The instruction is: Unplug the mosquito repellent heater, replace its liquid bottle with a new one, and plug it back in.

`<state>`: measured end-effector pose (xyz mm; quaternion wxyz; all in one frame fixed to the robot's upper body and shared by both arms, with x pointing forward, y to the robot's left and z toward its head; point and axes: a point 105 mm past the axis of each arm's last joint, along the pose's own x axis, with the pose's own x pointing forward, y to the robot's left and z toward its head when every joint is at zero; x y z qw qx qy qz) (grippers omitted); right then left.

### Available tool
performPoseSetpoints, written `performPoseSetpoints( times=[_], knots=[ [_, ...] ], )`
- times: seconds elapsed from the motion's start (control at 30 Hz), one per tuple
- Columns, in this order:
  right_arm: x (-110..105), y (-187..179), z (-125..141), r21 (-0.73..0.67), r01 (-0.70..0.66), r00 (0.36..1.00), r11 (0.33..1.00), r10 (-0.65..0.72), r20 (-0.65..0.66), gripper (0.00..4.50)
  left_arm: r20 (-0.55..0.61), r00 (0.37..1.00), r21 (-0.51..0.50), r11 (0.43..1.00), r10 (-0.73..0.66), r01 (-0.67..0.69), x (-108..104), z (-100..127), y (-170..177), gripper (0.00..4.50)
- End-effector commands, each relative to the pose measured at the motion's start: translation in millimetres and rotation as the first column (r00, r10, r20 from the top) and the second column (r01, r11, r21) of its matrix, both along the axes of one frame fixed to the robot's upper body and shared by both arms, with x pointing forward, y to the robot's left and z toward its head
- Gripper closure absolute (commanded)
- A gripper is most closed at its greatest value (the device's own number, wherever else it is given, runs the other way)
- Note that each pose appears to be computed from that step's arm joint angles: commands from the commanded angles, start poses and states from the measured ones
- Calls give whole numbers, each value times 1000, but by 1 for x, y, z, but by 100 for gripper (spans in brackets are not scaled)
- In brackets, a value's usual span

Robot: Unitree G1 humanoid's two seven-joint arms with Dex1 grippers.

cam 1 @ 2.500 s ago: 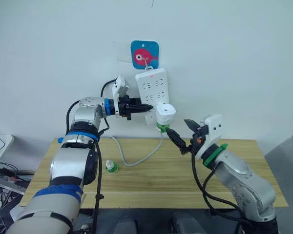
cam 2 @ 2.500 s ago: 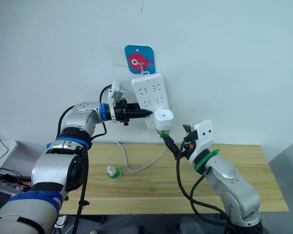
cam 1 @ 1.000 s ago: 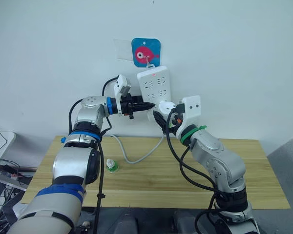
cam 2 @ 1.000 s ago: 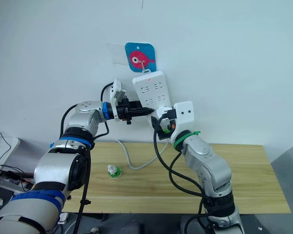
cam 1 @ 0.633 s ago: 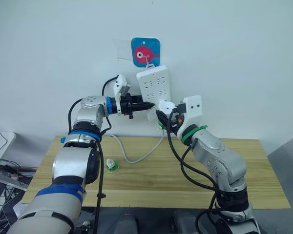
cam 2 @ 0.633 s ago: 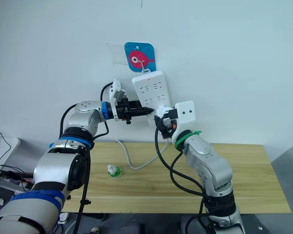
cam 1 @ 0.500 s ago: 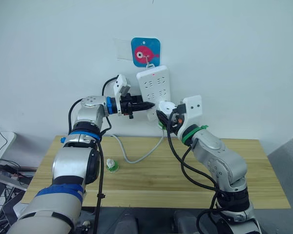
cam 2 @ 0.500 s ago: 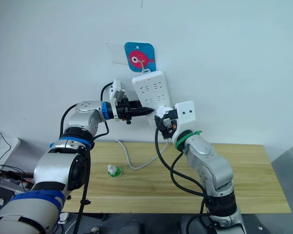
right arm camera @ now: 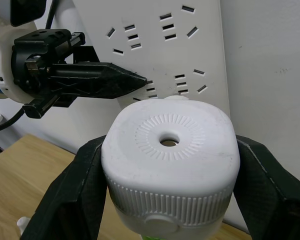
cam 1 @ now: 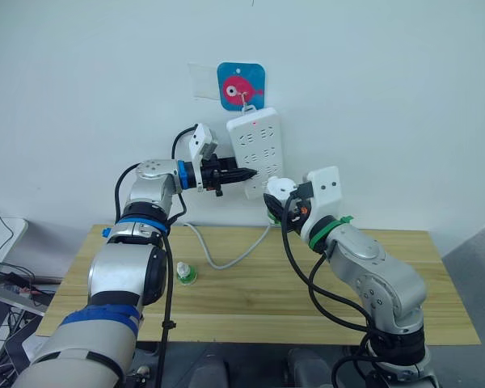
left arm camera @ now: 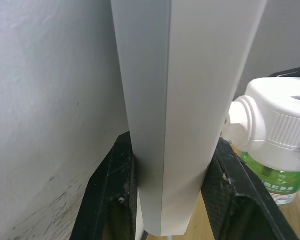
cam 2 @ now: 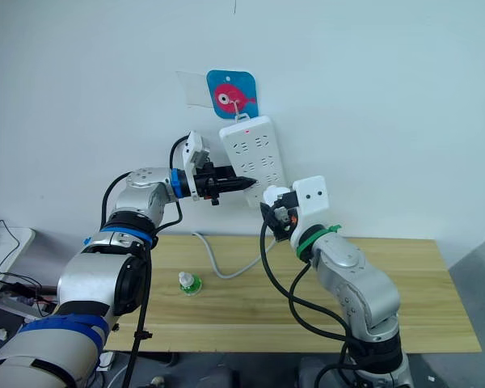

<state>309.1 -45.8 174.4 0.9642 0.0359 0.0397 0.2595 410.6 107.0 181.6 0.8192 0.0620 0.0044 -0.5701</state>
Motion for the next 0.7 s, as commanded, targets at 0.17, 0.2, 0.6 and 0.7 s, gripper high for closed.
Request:
performPoseSetpoints(
  times=[0.17,0.2,0.6,0.7],
  knots=[
    [-11,-22,28,49,52,994,997,-56,94,143,34,998,39,998,52,-53,6,6,7,246],
    [-12,-26,28,51,61,993,997,-66,97,143,30,998,39,998,54,-55,6,6,9,224],
    [-8,-75,32,131,157,979,979,-172,109,143,2,994,69,991,111,-111,-7,-5,55,0],
    [-7,-90,31,177,193,973,965,-211,94,143,32,996,87,993,83,-86,-37,-17,71,0]
  ],
)
